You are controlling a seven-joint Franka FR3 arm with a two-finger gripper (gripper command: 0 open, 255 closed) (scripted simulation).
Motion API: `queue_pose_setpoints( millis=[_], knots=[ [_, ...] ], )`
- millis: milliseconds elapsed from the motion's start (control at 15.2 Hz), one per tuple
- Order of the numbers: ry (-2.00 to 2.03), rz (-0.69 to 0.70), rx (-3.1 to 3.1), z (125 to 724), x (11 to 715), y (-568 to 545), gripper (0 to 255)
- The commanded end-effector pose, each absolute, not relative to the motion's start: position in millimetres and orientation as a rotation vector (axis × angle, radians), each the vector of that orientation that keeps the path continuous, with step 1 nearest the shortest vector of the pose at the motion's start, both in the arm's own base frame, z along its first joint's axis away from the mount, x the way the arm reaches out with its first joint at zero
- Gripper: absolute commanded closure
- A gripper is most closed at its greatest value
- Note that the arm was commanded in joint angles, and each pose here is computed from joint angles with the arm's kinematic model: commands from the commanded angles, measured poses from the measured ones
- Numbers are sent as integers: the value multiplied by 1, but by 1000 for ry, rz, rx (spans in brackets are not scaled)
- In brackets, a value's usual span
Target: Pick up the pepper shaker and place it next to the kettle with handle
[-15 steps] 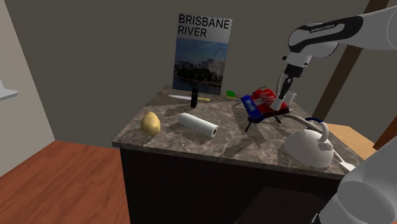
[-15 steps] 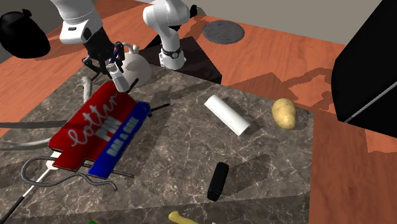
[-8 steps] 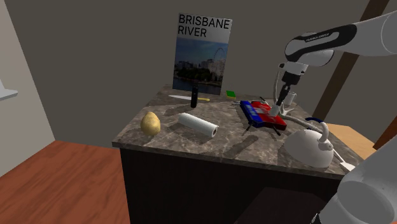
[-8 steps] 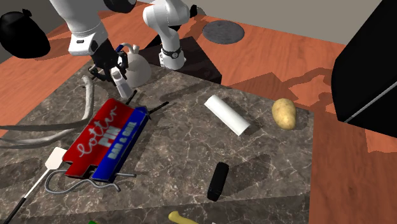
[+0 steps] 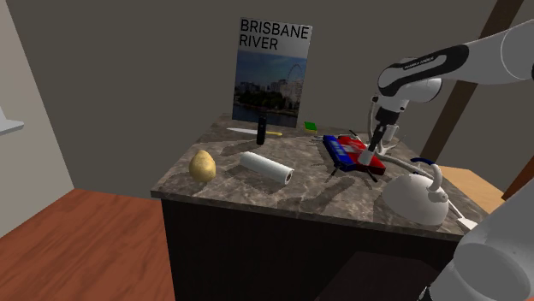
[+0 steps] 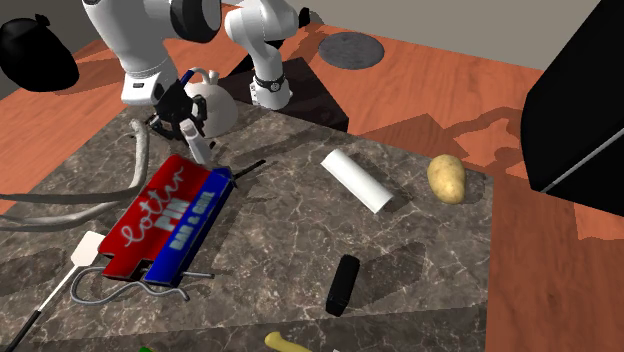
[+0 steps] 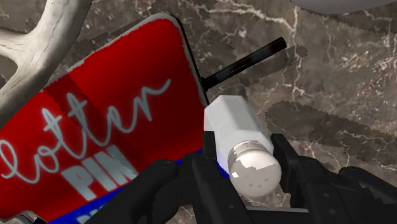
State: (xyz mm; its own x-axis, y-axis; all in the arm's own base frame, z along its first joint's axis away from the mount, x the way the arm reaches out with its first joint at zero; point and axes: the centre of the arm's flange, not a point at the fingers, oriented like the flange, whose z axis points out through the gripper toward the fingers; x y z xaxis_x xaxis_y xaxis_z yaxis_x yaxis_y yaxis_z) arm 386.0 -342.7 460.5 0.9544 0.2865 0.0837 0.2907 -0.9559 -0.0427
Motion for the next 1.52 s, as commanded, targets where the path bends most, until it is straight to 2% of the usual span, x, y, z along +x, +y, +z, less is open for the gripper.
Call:
queue_pose_setpoints(
  millis=[0, 462, 990, 1056, 1452],
  knots=[
    [-451, -119, -3052, 450, 386, -342, 255],
    [-451, -119, -3052, 413, 386, -342, 255],
    [-451, -119, -3052, 411, 386, -342, 255],
    [-451, -119, -3052, 410, 386, -341, 0],
    [-451, -119, -3052, 424, 385, -343, 0]
  ],
)
